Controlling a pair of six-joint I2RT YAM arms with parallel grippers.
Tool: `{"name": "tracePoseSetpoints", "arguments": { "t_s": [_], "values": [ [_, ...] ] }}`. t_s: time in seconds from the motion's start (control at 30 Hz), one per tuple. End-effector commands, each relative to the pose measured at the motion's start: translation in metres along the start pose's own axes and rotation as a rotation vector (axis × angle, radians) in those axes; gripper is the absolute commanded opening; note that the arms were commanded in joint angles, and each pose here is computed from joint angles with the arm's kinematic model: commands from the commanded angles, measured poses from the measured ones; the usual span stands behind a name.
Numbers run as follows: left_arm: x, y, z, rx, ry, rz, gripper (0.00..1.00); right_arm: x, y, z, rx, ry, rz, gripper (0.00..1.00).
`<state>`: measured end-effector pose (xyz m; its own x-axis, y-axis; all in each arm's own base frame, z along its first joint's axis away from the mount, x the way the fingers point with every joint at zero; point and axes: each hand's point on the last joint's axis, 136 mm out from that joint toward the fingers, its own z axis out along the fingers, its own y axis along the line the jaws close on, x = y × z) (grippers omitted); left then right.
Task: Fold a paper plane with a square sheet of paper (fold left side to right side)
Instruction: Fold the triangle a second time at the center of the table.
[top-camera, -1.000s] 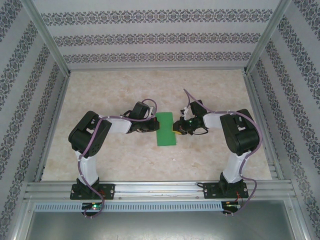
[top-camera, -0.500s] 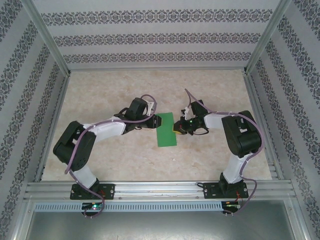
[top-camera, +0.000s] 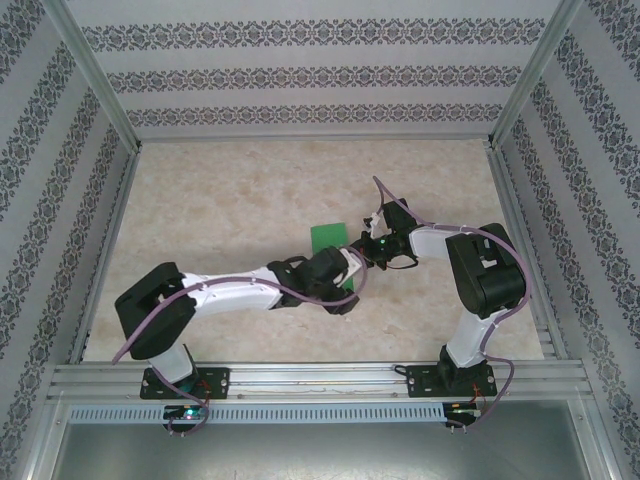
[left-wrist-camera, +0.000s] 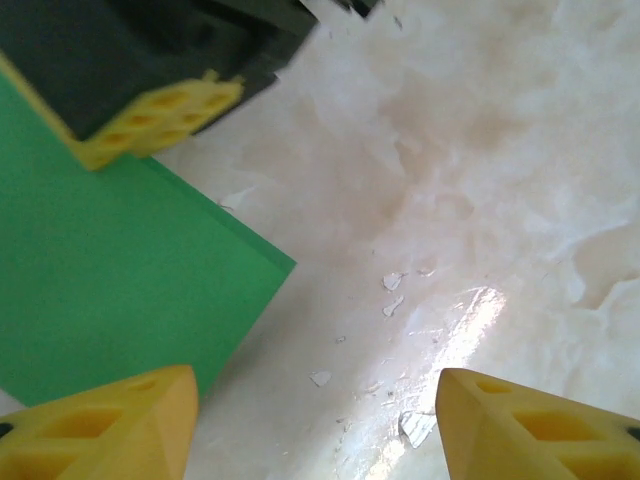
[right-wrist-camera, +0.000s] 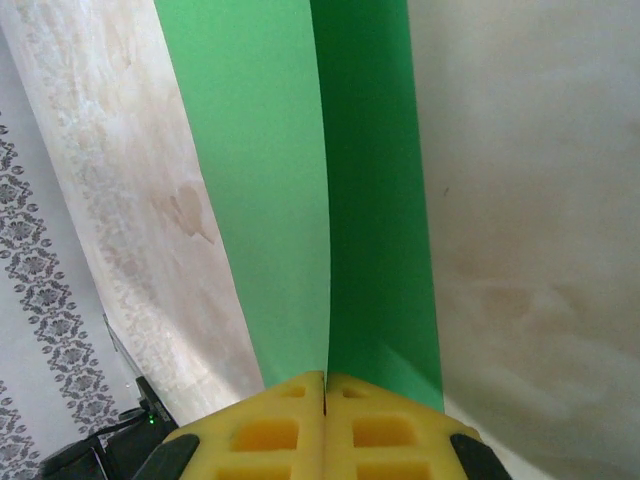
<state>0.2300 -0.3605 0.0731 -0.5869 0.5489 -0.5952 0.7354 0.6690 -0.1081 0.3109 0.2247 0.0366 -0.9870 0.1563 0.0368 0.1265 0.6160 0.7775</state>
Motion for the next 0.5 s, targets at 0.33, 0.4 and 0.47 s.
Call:
{"name": "tracePoseSetpoints", "arguments": {
  "t_s": [0.33,0.4,0.47],
  "values": [
    [-0.002,0.029,0.028,-0.325,0.092,0.098,0.72,0.002,0.003,-0.003,-0.005,-0.002,0.002,0.00],
    [-0.002,0.030,0.032,-0.336,0.102,0.102,0.70,0.003,0.002,-0.003,-0.003,0.001,0.004,0.00],
    [-0.003,0.031,0.034,-0.341,0.106,0.106,0.66,0.003,0.002,-0.003,-0.003,-0.001,0.003,0.00]
  ]
}}
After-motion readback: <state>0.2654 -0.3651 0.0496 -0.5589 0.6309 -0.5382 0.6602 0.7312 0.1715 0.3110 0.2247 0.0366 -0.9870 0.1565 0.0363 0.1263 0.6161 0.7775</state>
